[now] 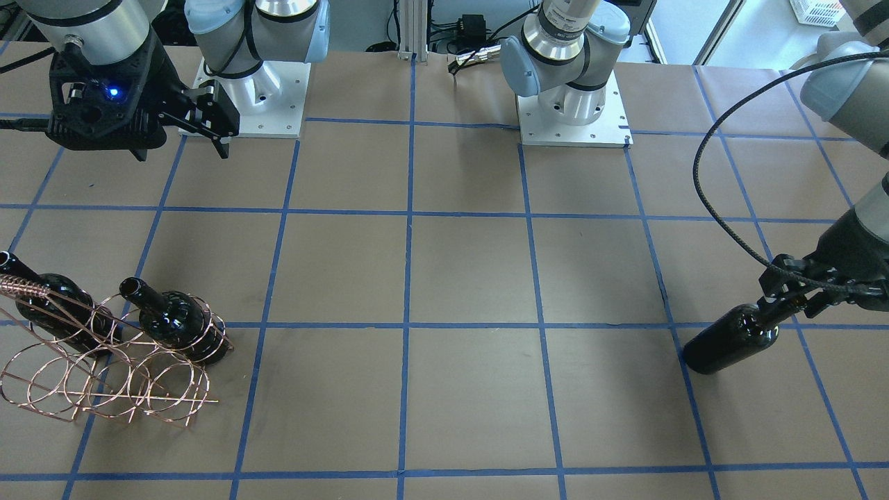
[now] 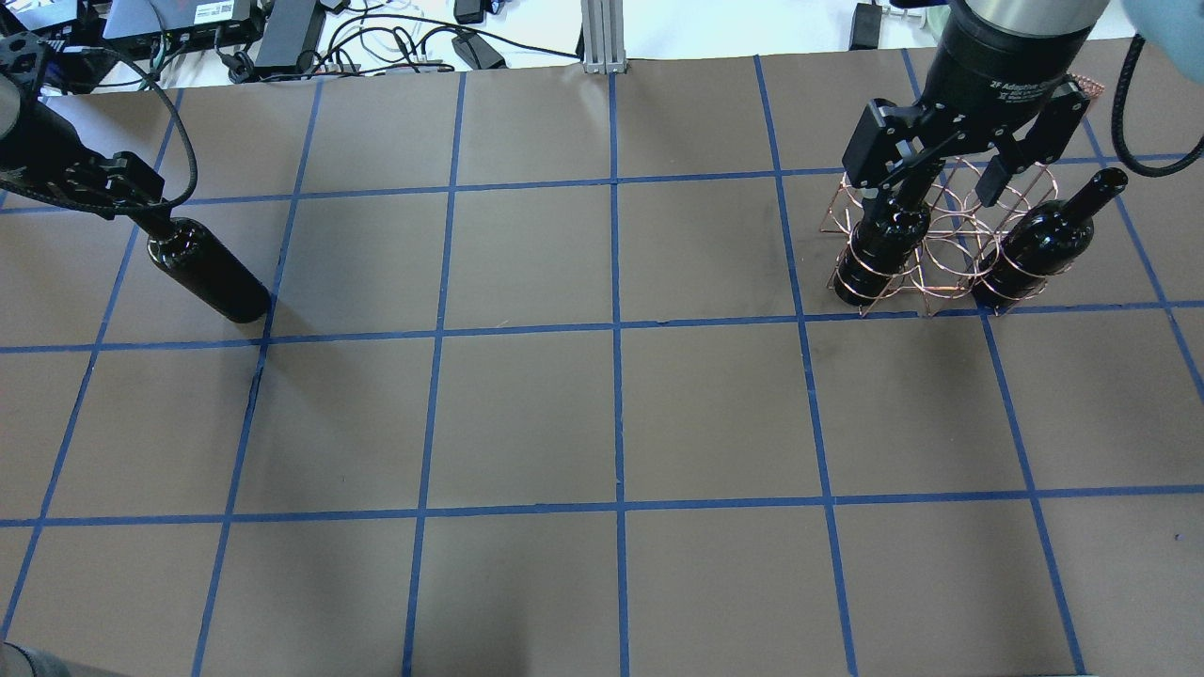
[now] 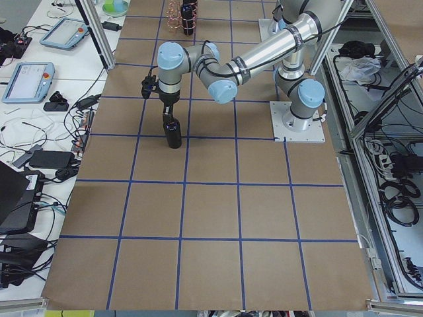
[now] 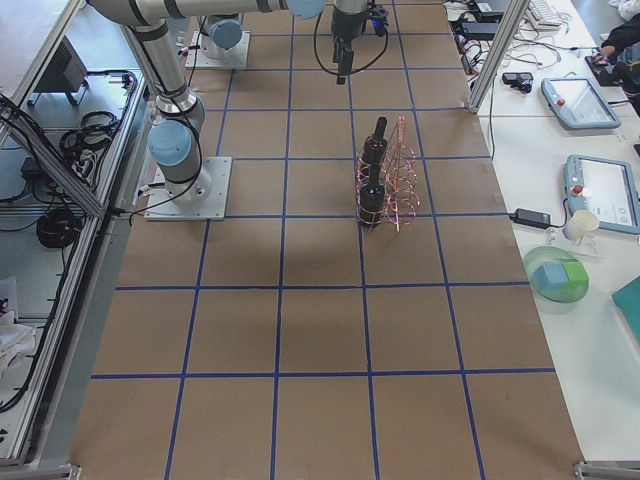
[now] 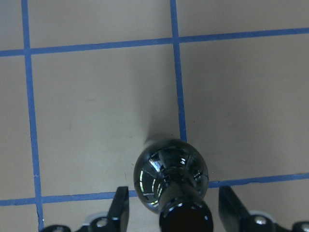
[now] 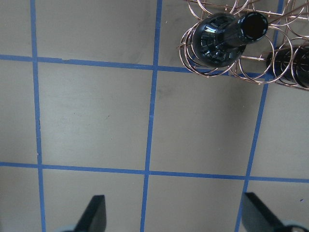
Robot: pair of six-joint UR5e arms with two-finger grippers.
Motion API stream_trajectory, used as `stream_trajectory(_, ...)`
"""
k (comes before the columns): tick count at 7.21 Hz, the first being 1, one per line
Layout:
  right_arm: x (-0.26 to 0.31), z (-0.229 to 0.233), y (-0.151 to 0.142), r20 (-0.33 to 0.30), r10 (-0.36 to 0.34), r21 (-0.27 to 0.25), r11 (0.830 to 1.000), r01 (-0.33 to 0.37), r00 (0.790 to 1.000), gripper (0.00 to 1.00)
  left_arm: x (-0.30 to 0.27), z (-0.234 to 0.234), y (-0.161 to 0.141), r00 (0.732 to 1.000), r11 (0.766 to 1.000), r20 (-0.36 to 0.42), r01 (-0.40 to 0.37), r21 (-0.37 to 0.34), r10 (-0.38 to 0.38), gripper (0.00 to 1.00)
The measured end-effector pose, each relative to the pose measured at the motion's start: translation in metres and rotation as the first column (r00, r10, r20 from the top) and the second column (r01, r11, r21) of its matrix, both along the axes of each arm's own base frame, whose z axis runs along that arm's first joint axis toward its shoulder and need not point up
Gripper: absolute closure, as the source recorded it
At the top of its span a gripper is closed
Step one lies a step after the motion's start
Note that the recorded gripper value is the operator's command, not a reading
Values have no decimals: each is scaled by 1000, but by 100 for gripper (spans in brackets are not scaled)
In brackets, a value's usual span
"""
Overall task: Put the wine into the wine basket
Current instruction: 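Close the left gripper on the bottle neck and lift it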
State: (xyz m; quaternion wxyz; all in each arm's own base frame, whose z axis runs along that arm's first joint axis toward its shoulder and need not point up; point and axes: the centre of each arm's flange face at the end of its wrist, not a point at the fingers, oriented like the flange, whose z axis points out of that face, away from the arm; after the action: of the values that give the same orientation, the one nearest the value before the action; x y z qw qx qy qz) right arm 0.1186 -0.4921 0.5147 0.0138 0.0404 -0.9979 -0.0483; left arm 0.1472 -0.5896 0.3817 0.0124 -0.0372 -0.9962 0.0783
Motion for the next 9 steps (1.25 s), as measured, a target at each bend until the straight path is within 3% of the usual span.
stream_trajectory(1,0,0,0,-2,0,2,1000,0,1000,0,-11,-1,-4,1000,1000,3,8,0,-8,44)
stream_trajectory(6,-1,-1,0,-6,3,5,1000,-3,1000,0,-20,2,-9,1000,1000,9,3,-7,-3,49)
stream_trajectory(9,0,-1,-1,-3,8,-1,1000,-8,1000,0,0,-7,-9,1000,1000,3,-24,10,24,63)
